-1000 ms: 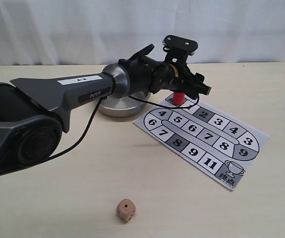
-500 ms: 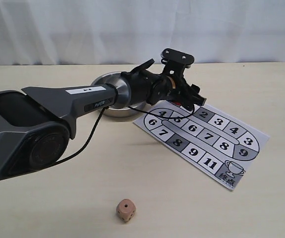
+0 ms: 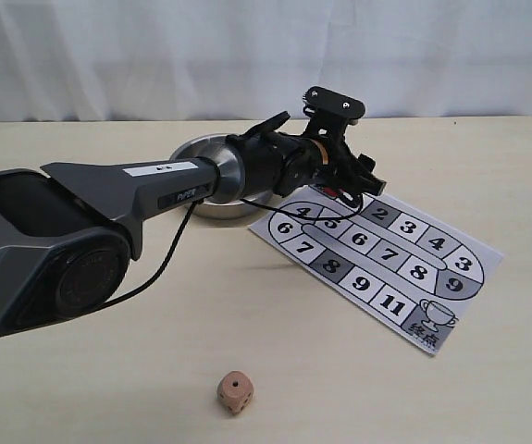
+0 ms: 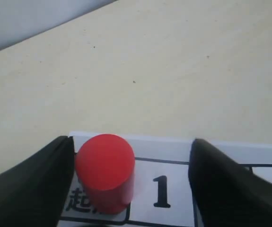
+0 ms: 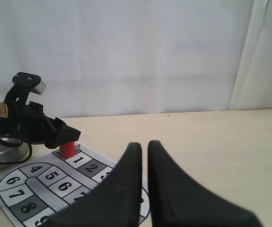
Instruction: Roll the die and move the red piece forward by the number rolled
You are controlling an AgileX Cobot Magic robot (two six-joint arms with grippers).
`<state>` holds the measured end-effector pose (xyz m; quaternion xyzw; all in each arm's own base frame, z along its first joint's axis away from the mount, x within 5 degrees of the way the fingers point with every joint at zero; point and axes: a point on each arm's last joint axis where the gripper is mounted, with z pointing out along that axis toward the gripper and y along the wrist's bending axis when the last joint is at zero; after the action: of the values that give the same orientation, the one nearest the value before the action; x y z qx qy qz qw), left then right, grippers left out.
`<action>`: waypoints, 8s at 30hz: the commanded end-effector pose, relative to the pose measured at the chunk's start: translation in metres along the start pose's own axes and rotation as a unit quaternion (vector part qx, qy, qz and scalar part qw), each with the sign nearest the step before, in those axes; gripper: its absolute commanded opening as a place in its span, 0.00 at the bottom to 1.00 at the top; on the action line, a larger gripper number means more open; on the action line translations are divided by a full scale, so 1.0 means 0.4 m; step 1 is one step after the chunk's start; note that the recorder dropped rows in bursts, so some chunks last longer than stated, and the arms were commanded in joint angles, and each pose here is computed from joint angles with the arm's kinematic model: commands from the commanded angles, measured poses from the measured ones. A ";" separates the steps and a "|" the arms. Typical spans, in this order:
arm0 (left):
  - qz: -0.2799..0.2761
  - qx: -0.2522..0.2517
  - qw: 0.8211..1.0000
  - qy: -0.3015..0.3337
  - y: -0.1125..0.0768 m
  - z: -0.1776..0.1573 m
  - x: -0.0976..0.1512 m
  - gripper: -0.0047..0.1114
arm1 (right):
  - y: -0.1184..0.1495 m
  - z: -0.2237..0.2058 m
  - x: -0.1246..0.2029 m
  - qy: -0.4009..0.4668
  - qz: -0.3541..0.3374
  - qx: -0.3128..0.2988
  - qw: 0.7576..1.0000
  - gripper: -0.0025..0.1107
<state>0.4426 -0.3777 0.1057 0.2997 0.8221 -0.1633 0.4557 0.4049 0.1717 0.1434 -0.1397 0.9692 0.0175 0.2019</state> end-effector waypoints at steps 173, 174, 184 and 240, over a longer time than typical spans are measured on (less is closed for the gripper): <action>-0.231 -0.187 0.902 0.313 0.623 -0.682 0.189 0.04 | -0.005 0.008 0.001 -0.001 0.003 0.000 1.000 0.06; -0.232 -0.189 0.901 0.315 0.623 -0.701 0.190 0.04 | -0.005 0.008 0.001 -0.001 0.003 0.000 1.000 0.06; -0.209 -0.201 0.916 0.277 0.545 -0.831 0.179 0.04 | -0.005 0.008 0.001 -0.001 0.003 0.000 1.000 0.06; -0.036 -0.337 0.885 -0.319 -0.052 -1.665 0.239 0.04 | -0.005 0.008 0.001 -0.001 0.003 0.000 1.000 0.06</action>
<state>-0.0543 0.0001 0.3837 0.0333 0.6613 0.0227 0.7490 0.4049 0.1717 0.1434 -0.1397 0.9692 0.0175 0.2019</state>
